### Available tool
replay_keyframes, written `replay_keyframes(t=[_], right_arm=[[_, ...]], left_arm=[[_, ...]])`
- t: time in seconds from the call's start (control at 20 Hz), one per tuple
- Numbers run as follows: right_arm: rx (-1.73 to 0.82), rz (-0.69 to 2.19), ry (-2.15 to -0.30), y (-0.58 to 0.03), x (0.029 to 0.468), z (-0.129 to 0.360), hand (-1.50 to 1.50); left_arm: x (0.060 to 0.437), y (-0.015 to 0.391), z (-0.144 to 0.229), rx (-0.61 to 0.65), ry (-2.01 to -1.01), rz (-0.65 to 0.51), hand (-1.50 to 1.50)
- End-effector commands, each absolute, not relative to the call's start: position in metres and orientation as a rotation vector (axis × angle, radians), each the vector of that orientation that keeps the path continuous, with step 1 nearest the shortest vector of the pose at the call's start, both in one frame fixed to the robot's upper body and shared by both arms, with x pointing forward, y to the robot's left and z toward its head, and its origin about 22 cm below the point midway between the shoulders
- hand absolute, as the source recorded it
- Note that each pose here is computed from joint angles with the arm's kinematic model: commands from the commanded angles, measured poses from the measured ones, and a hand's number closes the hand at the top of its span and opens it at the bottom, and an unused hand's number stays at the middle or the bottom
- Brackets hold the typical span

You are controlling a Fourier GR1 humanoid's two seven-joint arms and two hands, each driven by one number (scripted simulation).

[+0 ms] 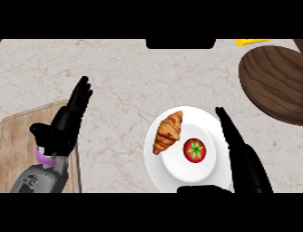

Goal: Pick the tomato from the plate and place it in the bowl

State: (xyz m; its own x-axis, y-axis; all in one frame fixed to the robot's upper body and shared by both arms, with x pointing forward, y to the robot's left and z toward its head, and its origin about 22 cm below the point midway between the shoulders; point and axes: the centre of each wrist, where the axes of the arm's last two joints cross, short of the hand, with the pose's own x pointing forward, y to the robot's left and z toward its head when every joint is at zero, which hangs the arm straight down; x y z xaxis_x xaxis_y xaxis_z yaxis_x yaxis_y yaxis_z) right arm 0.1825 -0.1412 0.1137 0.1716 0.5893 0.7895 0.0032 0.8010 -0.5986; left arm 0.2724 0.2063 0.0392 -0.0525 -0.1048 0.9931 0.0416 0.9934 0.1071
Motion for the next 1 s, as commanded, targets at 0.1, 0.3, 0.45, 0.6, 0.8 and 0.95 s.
replay_keyframes(t=[0.1,0.3,0.45,0.6,0.8,0.95], right_arm=[[-0.501,0.472,-1.287,-0.146,0.199,0.106,-1.50],[-0.452,0.469,-1.306,-0.162,0.182,0.092,-1.50],[-0.422,0.430,-1.338,-0.164,0.168,0.092,-1.50],[-0.365,0.422,-1.377,-0.161,0.181,0.096,-1.50],[-0.354,0.400,-1.397,-0.150,0.168,0.091,-1.50],[-0.320,0.364,-1.406,-0.172,0.164,0.097,-1.50]], left_arm=[[0.278,0.224,0.054,0.069,-1.582,-0.094,0.00],[0.268,0.216,0.026,0.078,-1.584,-0.130,0.00],[0.278,0.216,0.034,0.078,-1.589,-0.102,0.00],[0.292,0.216,0.022,0.084,-1.618,-0.111,0.00],[0.272,0.199,0.016,0.088,-1.591,-0.114,0.00],[0.281,0.225,0.031,0.072,-1.591,-0.118,0.00]])
